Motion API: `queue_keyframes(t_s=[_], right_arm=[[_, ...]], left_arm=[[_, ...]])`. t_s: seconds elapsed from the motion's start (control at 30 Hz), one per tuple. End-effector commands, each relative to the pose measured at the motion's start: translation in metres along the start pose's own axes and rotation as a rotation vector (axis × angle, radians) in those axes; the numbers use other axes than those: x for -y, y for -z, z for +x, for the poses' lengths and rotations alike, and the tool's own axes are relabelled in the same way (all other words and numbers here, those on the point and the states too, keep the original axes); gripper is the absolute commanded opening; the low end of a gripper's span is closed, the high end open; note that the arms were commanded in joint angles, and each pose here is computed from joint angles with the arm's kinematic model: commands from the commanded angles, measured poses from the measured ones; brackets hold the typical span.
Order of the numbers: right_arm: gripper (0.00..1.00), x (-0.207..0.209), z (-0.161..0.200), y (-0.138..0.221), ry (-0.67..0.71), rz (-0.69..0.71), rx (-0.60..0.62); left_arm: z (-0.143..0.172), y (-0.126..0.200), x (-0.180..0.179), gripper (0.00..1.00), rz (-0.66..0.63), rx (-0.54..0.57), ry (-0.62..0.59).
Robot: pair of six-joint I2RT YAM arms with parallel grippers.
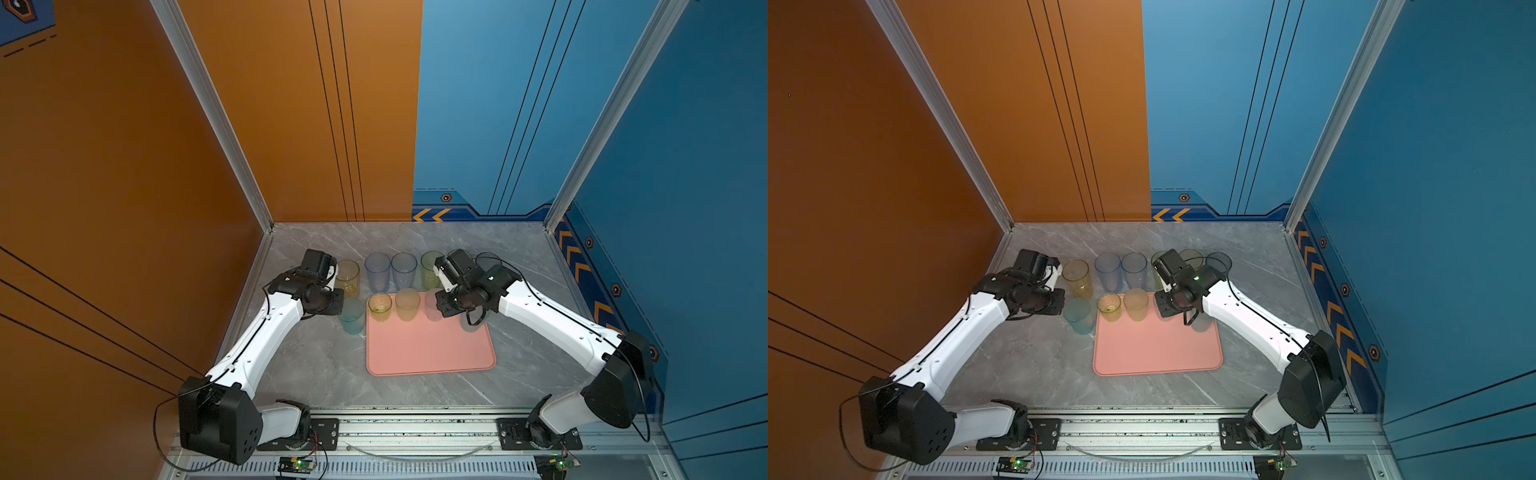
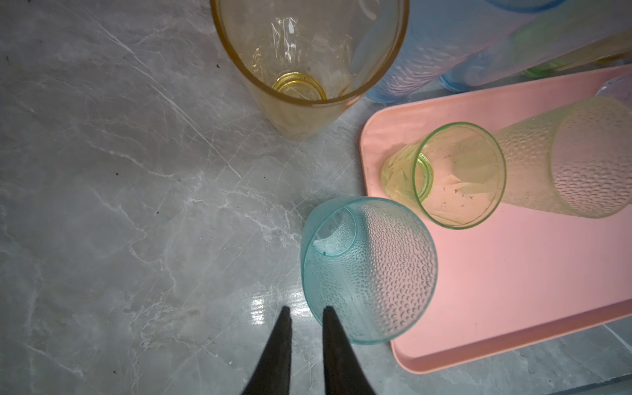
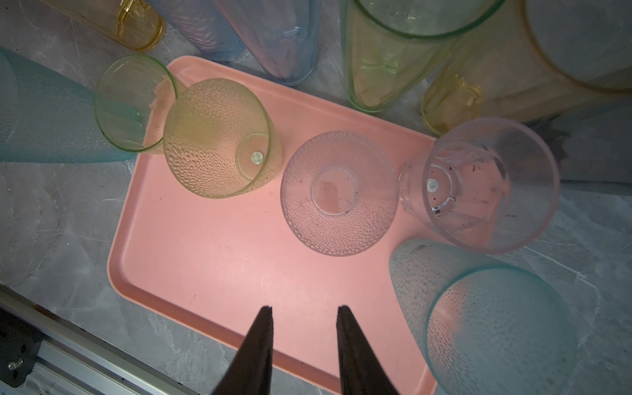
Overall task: Place the glasses into the tray
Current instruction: Pick up the glass from the middle-left of the table.
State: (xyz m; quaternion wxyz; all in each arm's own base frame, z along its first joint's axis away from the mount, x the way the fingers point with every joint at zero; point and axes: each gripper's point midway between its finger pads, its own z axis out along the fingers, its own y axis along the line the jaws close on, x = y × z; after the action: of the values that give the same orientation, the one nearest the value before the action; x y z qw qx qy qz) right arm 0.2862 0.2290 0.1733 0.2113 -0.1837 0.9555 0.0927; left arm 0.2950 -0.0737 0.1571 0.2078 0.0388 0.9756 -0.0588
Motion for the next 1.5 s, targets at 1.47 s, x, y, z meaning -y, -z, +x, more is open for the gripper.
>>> queue_keyframes(t_s=[1.47], right_arm=[[0.31, 0.020, 0.000, 0.021, -0.021, 0.027, 0.065]], left_arm=[[0.003, -0.011, 0.004, 0.06, -0.102, -0.076, -0.114]])
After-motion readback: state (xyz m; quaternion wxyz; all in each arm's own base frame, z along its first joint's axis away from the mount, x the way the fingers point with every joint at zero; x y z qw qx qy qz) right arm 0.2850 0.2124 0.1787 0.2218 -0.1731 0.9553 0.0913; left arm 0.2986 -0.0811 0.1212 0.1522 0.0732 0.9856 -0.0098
